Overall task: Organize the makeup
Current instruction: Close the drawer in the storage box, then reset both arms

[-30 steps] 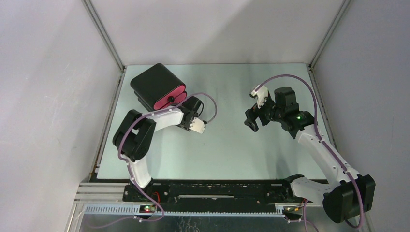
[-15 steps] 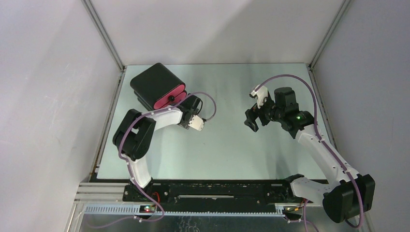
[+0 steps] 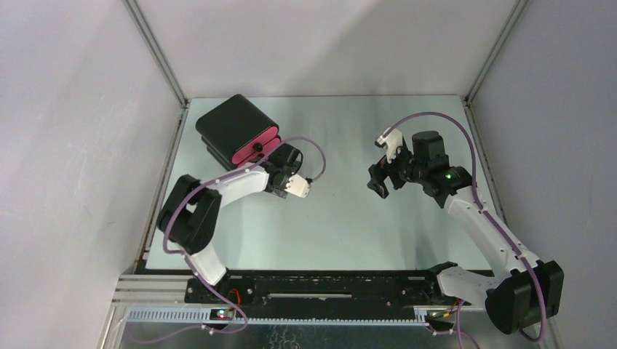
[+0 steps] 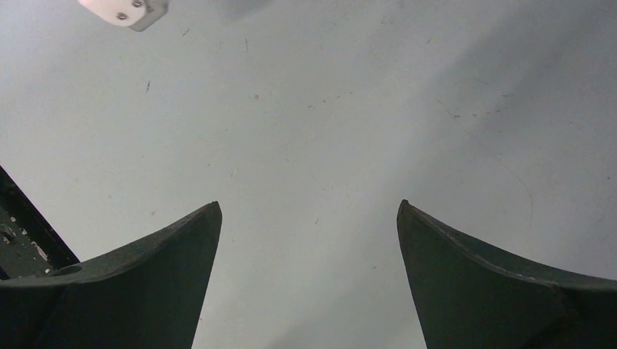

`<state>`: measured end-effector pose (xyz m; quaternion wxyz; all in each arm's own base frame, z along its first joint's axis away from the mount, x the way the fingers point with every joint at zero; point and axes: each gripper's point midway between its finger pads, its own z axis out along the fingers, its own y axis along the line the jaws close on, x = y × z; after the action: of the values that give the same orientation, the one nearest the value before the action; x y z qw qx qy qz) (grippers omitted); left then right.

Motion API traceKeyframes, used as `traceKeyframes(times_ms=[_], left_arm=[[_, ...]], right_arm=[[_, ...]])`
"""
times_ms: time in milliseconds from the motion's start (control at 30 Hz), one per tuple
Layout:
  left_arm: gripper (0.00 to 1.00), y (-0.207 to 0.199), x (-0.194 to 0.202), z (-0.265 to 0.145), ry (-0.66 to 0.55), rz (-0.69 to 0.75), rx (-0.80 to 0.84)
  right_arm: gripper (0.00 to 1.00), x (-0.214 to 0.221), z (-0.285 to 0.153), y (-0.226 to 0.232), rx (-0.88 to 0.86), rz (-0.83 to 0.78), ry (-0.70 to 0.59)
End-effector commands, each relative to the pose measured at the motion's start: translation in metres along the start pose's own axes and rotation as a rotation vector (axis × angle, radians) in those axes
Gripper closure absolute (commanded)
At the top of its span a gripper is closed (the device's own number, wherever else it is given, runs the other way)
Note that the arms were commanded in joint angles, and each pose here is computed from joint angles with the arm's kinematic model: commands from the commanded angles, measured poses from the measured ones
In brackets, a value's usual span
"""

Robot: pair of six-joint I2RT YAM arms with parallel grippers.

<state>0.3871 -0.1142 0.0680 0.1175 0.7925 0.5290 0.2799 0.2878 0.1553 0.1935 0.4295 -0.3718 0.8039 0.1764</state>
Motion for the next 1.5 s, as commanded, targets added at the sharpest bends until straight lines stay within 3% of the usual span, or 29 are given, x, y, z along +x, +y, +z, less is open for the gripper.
traceKeyframes(times_ms=[0,167,333,600,867,1100,1267,1467], left_arm=[[0.17,-0.004,-0.028,-0.043,-0.218,-0.182,-0.024],[0.12,-0.004,-0.046,-0.081,-0.427,-0.42,-0.072],[0.04,0.02,-0.032,-0.115,-0.587,-0.755,-0.266],[0.0,0.039,0.042,-0.165,-0.77,-1.355,-0.548],[0.0,0.014,0.154,-0.216,-0.741,-1.792,-0.969],[0.0,-0.021,0.19,-0.248,-0.683,-1.936,-1.142],[0.0,-0.033,0.179,-0.255,-0.686,-1.908,-1.109],[0.0,-0.041,0.158,-0.272,-0.77,-1.821,-1.097]], right_arm=[[0.0,-0.005,-0.002,-0.004,0.02,-0.012,-0.019],[0.0,-0.01,-0.006,-0.026,0.142,0.0,-0.029],[0.0,-0.019,-0.017,-0.048,0.278,0.014,-0.045],[0.0,-0.024,-0.036,-0.082,0.5,0.088,-0.064],[0.0,-0.036,-0.067,-0.089,0.504,0.231,-0.195],[0.0,-0.034,-0.083,-0.074,0.449,0.272,-0.222],[0.0,-0.034,-0.098,-0.072,0.49,0.258,-0.243],[0.0,-0.025,-0.126,-0.058,0.542,0.202,-0.311]])
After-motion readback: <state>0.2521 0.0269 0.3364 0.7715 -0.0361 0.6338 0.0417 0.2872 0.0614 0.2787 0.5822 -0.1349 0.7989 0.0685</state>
